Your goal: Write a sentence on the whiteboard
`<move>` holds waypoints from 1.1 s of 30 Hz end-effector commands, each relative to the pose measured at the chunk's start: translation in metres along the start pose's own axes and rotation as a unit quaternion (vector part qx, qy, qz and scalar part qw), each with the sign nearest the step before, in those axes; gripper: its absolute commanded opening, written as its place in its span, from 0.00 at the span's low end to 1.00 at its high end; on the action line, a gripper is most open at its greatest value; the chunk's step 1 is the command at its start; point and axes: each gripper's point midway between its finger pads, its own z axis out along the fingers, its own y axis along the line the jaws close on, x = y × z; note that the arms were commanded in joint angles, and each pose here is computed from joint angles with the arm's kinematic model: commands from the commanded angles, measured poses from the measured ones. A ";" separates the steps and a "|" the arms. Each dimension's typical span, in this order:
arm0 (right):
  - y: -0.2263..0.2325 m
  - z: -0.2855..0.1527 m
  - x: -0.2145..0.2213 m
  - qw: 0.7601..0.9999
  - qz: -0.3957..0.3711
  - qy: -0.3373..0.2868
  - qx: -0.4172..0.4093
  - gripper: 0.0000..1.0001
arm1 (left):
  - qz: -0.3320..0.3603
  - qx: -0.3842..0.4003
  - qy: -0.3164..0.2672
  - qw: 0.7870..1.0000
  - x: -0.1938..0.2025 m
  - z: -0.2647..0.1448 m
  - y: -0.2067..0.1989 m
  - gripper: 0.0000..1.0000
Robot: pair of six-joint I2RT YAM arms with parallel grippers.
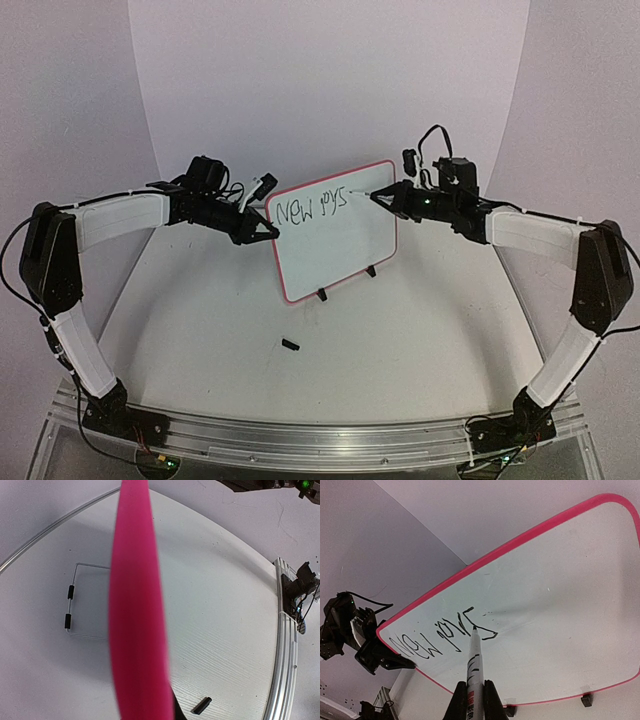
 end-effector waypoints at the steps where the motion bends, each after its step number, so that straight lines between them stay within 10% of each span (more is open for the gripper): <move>1: -0.001 -0.001 -0.026 0.999 -0.018 -0.035 0.008 0.00 | -0.022 0.028 0.047 0.998 0.020 0.004 -0.021 0.00; 33: -0.036 0.007 -0.003 0.999 0.002 -0.021 0.042 0.00 | -0.023 0.029 0.052 0.998 0.024 0.007 -0.019 0.00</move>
